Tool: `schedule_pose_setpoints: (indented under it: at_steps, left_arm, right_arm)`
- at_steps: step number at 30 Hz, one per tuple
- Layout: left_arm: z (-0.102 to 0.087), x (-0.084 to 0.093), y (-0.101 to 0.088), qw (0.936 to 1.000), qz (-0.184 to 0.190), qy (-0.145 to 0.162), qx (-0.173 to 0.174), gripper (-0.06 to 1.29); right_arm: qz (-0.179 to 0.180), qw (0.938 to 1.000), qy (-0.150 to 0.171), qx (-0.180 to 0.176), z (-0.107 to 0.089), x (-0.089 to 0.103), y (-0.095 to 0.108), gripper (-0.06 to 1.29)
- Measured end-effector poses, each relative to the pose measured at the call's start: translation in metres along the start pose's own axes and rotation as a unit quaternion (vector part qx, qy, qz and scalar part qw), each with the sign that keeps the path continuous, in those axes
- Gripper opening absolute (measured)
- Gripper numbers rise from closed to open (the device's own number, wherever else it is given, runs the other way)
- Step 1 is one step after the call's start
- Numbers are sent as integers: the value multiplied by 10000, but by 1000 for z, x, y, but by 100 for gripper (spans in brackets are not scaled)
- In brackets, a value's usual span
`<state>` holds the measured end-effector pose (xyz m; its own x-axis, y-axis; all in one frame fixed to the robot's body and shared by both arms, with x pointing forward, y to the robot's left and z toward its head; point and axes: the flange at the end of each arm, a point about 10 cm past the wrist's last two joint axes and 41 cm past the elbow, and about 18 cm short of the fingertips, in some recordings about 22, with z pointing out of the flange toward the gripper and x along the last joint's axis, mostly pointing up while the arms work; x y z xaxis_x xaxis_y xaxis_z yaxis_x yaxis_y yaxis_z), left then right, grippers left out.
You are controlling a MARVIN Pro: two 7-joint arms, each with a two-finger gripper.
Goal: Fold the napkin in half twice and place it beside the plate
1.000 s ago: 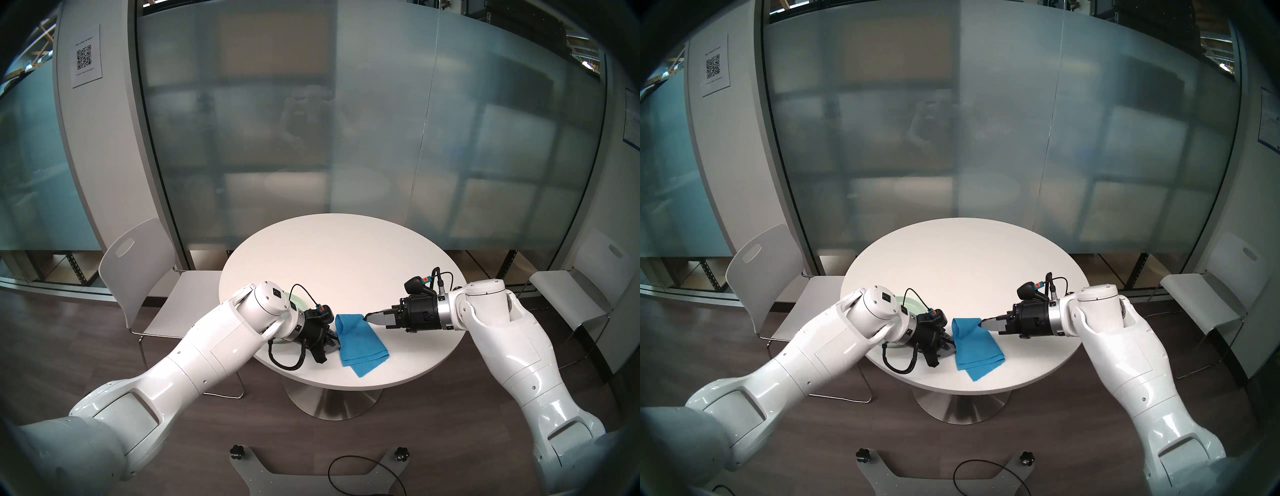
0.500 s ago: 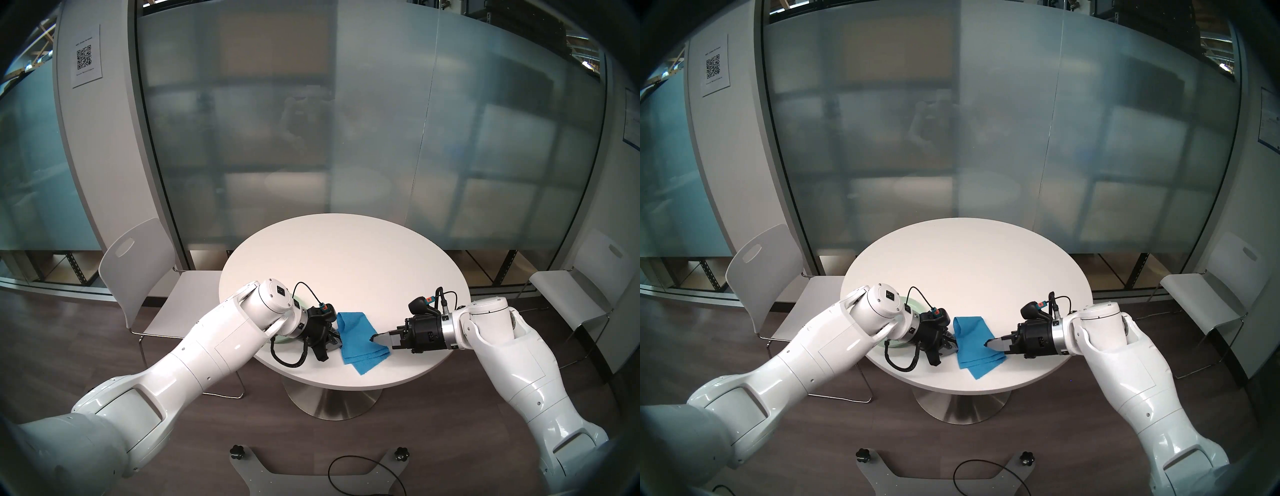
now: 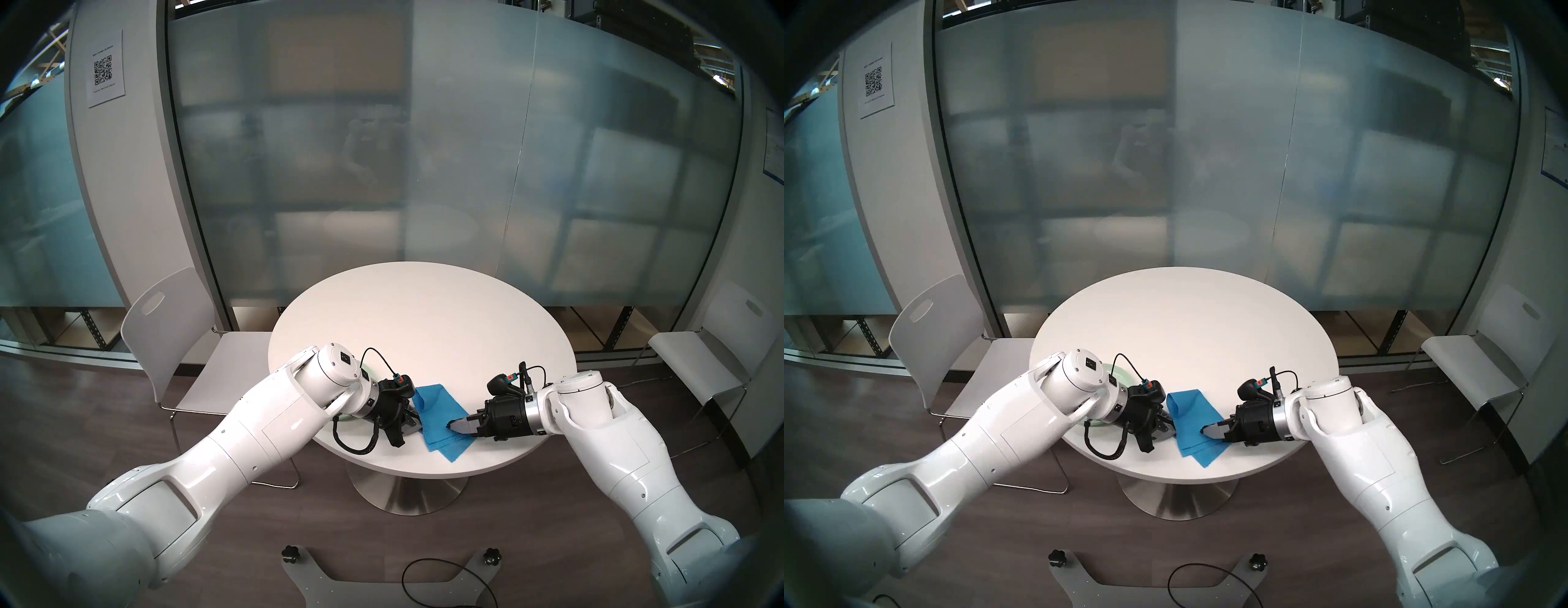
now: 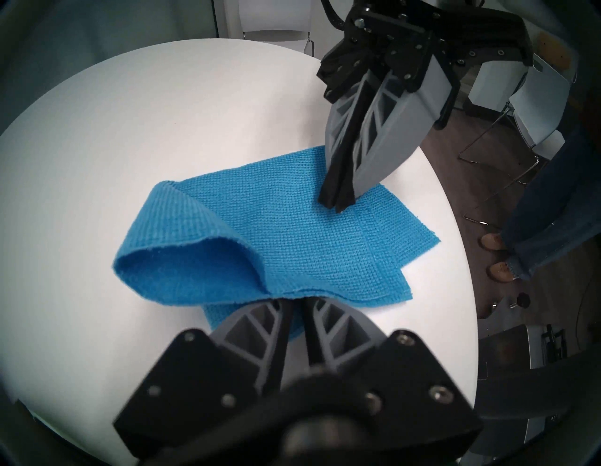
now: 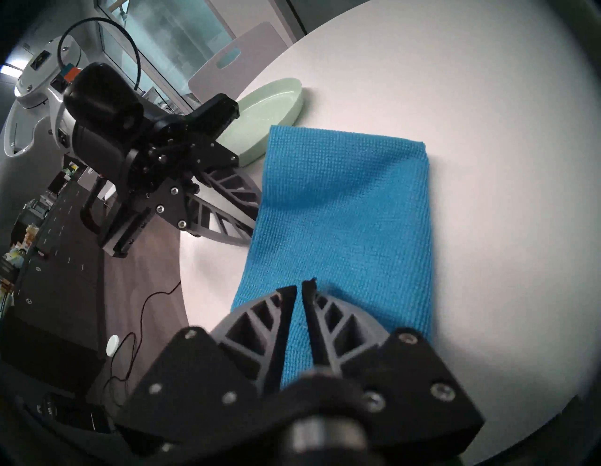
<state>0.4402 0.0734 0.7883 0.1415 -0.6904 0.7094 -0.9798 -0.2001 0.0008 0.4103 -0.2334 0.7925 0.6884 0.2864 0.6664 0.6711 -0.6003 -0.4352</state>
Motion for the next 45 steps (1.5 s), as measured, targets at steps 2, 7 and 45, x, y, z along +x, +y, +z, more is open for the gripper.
schedule_pose_setpoints:
  at_steps: [2,7,45]
  left_arm:
    - [-1,-1,1,10000,-4,1,3,25]
    - [-4,-3,1,10000,-20,-6,34,25]
    - [-6,-6,3,10000,21,39,4,25]
  right_arm:
    - [-73,10000,-20,-31,3,3,-1,26]
    - [-242,9996,-102,-89,10,8,-5,24]
    - [-464,9967,-627,-236,-4,5,-8,22]
